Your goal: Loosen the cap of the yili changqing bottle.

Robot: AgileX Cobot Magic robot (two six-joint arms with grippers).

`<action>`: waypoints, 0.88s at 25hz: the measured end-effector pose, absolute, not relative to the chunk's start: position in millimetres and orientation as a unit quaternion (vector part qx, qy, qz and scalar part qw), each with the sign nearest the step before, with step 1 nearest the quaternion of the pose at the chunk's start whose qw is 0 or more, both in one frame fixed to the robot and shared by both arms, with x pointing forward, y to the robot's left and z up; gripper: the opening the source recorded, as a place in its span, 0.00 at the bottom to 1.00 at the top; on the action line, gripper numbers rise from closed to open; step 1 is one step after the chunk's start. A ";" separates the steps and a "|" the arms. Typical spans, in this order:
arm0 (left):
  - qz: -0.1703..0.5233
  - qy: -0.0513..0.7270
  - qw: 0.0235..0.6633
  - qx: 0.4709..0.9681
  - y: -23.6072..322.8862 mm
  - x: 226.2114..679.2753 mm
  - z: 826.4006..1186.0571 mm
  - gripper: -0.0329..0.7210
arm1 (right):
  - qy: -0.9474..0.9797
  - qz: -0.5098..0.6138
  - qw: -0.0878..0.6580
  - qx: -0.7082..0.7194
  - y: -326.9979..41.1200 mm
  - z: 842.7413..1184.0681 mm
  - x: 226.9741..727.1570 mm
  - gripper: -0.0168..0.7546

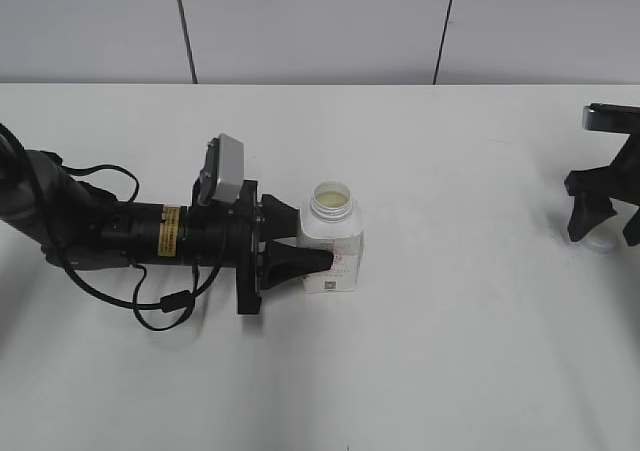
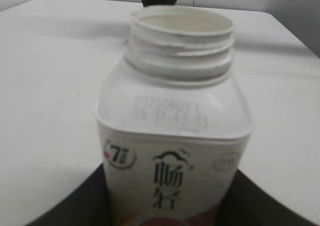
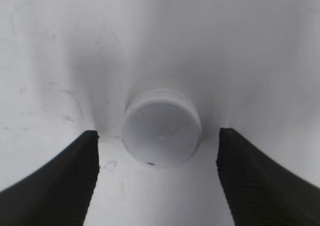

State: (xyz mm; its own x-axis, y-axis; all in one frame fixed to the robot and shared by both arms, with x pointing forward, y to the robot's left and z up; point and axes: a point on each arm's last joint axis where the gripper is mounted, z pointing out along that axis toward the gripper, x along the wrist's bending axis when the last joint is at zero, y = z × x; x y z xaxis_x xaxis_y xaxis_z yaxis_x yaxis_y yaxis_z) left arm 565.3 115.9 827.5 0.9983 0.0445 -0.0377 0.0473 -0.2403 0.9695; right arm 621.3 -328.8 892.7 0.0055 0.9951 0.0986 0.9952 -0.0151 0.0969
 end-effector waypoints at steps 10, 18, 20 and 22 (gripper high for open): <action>-0.003 0.029 0.613 0.790 116.0 564.9 826.9 0.62 | -0.695 -0.079 0.022 -0.714 -325.9 907.2 629.1 0.77; -0.006 0.030 0.609 0.792 116.1 565.0 828.4 0.83 | -0.695 -0.069 0.041 -0.714 -324.6 907.4 625.5 0.77; -0.003 0.029 0.610 0.792 115.9 565.8 833.6 0.83 | -0.693 -0.069 0.049 -0.716 -323.6 908.7 624.3 0.77; -0.007 0.027 0.610 0.792 115.7 565.6 839.0 0.83 | -0.690 -0.075 0.053 -0.718 -322.1 914.0 623.2 0.77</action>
State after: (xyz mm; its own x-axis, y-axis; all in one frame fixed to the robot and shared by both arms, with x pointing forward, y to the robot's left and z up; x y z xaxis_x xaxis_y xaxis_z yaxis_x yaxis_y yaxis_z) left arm 565.6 115.7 839.0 0.9984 0.0338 -0.0445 0.0516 -0.2541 0.9658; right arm 623.2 -322.1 914.0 0.0355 0.9829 0.1808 0.9988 -0.0409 0.0264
